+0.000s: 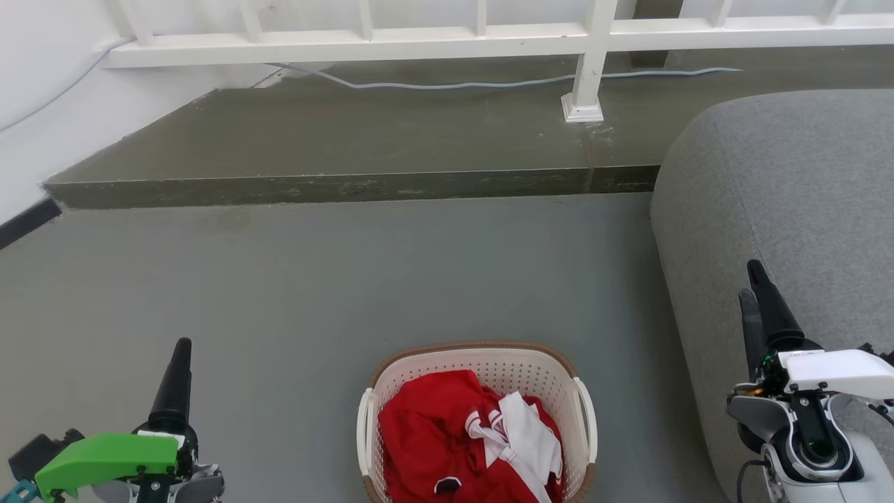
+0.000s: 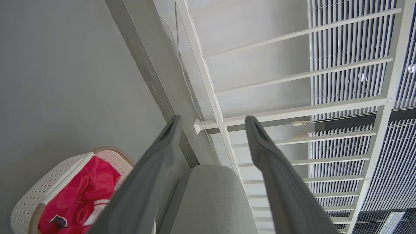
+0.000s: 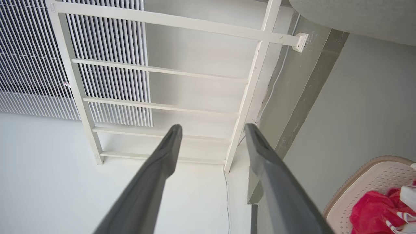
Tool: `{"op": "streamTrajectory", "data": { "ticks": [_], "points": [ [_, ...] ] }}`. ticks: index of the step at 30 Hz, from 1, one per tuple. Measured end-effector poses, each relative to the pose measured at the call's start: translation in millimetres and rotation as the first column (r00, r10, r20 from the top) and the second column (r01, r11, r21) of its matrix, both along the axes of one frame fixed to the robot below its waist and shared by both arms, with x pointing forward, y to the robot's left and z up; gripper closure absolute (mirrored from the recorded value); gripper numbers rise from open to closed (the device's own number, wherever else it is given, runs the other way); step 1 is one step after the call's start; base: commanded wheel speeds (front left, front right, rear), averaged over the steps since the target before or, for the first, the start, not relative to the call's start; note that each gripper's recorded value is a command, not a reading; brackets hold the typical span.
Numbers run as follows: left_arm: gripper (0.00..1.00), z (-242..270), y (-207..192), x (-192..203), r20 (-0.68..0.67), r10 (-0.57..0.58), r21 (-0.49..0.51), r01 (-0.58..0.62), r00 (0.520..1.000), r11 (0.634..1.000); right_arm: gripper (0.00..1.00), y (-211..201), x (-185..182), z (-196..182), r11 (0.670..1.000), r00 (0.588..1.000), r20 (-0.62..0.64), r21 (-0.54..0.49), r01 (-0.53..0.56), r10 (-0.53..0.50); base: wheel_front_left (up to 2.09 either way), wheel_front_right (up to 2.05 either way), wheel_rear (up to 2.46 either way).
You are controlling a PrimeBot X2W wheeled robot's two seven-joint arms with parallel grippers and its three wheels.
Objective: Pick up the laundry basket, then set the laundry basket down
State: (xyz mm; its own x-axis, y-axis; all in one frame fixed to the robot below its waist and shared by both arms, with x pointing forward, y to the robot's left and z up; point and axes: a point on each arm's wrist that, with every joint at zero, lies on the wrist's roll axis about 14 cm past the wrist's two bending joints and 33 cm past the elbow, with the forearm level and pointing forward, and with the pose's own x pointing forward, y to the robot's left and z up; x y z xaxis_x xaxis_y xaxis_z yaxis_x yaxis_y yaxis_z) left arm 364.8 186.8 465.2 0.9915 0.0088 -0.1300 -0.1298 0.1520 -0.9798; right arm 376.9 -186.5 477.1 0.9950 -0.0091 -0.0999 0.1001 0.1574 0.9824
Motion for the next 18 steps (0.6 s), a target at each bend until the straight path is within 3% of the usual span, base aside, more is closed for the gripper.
{"op": "streamTrajectory", "data": {
  "ticks": [11, 18],
  "points": [
    [0.0, 0.9, -1.1, 0.2, 0.0, -0.043, 0.191, 0.042, 0.999, 0.981, 0.0, 4.1, 1.9, 3.6, 0.986, 0.999, 0.011, -0.163, -0.035, 0.037, 0.0, 0.0, 0.0],
    [0.0, 3.7, 3.2, 0.9, 0.005, -0.067, 0.352, 0.061, 0.998, 0.934, 0.0, 7.0, 4.9, 9.5, 0.958, 0.998, 0.028, -0.283, -0.052, 0.063, 0.0, 0.0, 0.0]
  ]
}}
